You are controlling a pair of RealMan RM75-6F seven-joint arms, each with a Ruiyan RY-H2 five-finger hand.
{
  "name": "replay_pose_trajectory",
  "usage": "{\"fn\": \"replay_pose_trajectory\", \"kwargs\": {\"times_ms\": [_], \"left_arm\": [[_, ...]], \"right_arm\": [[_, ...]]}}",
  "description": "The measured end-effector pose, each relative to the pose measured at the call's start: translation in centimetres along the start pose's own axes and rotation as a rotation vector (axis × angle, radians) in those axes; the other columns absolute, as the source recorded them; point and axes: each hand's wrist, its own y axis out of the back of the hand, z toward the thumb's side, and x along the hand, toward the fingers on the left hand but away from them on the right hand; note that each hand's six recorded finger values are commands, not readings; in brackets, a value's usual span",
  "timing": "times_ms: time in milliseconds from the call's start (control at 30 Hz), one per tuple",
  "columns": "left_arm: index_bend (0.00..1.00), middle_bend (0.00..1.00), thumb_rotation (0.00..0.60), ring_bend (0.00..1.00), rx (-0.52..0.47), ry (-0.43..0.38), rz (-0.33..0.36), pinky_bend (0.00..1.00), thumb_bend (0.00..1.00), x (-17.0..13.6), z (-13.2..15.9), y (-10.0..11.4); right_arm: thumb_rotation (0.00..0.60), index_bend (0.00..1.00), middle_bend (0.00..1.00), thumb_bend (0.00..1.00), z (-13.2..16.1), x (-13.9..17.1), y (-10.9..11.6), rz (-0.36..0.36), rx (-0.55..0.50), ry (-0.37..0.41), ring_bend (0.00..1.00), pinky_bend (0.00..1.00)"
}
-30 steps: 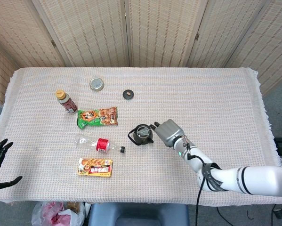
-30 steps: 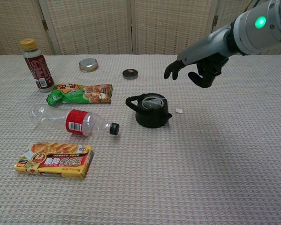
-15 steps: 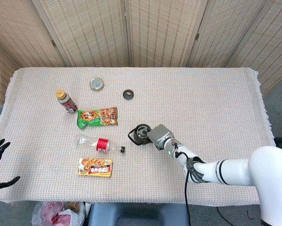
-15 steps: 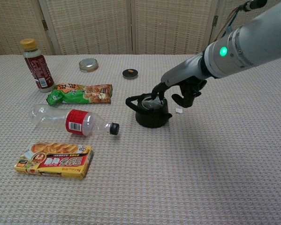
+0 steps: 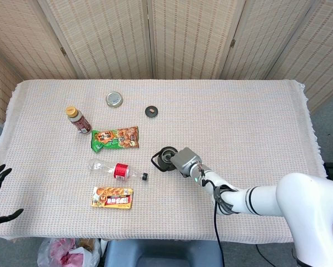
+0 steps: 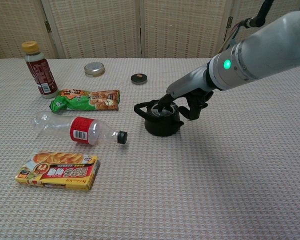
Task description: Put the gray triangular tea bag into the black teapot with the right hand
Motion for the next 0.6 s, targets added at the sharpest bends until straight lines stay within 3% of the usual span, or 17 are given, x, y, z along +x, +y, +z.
{"fn": "replay_pose_trajectory", "kwargs": {"times_ms": [367,600], "left_arm": [[0.0,0.0,0.6,0.0,-0.007,0.004,0.005,0.07,0.13,-0.2,-0.3,0.2],[0.0,0.0,0.6,0.0,-0.003,0.005,0.003,0.07,0.13,-0.3,-0.3,0.2]], "right_arm": [[0.6,0.11,0.1,0.8,0.8,-1.5,-0.7,0.03,0.011,0.011,0.83,0.96],[0.6,0.08,0.07,0.74,0.5,0.2,0.4,-0.018,0.01,0.0,0.82,0.96]]}}
